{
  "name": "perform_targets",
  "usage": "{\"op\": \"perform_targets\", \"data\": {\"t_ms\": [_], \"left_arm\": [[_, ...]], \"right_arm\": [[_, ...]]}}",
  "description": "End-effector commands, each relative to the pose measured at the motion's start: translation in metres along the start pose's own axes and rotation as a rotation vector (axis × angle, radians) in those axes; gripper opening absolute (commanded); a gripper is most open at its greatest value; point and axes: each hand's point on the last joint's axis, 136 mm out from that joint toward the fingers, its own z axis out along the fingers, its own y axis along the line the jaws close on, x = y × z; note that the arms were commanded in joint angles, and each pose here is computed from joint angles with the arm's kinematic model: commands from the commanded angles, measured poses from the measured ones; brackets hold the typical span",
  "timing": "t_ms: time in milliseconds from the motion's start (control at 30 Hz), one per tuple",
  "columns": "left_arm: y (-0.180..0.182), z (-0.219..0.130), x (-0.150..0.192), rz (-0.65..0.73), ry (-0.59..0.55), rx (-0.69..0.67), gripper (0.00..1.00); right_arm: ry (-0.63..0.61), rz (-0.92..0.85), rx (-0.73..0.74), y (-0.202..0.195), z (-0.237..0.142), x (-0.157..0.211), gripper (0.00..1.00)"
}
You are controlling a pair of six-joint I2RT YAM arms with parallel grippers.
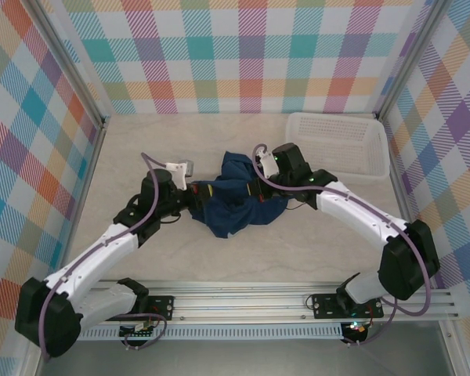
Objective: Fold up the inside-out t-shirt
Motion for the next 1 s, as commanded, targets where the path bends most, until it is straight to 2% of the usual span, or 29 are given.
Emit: {"op": "perform_targets", "data": {"t_ms": [0,133,267,333,533,733,900,933,967], "left_arm": [[-0.028,-0.006,-0.003,0.046,0.027,0.138,0.0],[-0.054,-0.013,-0.006,0.071,0.042,0.257,0.0],[-0.062,-0.015,-0.01,0.074,0.032,0.291,0.0],[-0.06,-0.013,-0.01,0.071,0.04,0.284,0.0],[-0.058,-0.012,-0.008,0.076,0.055,0.272,0.0],[-0.06,-0.013,-0.01,0.081,0.054,0.272,0.0],[-0.059,-0.014,-0.009,0.083,0.054,0.271,0.0],[-0.058,-0.014,-0.01,0.083,0.052,0.261,0.0],[-0.057,-0.015,-0.01,0.085,0.046,0.249,0.0]], "right_arm": [[-0.013,-0.031,0.053,-0.01,-0.006,0.001,0.04],[0.038,0.022,0.175,-0.032,-0.004,0.008,0.14],[0.099,0.013,0.279,-0.05,-0.008,0.019,0.26],[0.083,-0.031,0.239,-0.042,-0.013,0.018,0.31],[-0.017,-0.206,-0.069,0.014,-0.024,0.025,0.47],[-0.018,-0.29,-0.141,0.021,-0.002,0.028,0.7],[-0.028,-0.318,-0.133,0.014,0.029,0.012,0.72],[-0.027,-0.32,-0.168,0.019,0.037,0.008,0.68],[-0.026,-0.315,-0.188,0.021,0.042,0.004,0.59]]}}
